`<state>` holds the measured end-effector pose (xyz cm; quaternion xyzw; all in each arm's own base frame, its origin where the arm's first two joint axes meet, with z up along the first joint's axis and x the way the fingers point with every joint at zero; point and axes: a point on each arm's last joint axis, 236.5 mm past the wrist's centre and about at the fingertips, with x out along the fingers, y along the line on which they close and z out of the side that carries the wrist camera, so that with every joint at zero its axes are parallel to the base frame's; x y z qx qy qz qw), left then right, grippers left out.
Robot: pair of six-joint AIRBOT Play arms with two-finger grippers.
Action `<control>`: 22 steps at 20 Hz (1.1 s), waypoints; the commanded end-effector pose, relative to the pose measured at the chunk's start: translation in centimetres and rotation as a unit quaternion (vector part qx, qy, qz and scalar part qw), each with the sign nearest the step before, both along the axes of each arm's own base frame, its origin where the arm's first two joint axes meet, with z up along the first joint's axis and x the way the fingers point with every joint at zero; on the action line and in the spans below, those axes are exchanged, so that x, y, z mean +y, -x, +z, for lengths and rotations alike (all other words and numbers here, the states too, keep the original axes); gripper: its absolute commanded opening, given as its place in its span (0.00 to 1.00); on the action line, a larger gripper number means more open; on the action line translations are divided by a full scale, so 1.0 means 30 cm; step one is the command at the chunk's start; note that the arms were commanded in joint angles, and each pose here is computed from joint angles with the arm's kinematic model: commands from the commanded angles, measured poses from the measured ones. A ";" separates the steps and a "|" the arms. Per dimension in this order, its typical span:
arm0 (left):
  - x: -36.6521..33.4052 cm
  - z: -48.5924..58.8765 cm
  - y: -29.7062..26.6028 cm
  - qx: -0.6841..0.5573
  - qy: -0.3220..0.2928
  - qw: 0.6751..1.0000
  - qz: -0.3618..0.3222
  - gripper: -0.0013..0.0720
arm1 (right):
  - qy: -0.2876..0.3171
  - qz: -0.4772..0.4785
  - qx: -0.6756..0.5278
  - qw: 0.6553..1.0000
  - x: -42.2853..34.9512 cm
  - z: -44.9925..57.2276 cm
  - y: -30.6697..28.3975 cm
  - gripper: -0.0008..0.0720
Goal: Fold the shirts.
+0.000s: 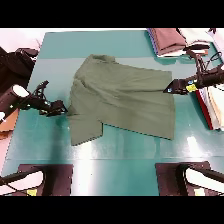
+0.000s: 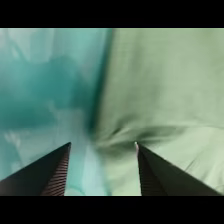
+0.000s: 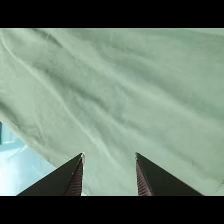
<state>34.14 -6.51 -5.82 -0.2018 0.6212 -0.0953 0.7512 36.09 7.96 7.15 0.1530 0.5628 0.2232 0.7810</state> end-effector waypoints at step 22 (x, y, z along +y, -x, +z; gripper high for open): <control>-0.172 0.290 -0.094 -0.112 0.029 0.992 -0.051 0.06 | -0.013 -0.175 0.266 0.948 -0.241 -0.529 0.645 0.61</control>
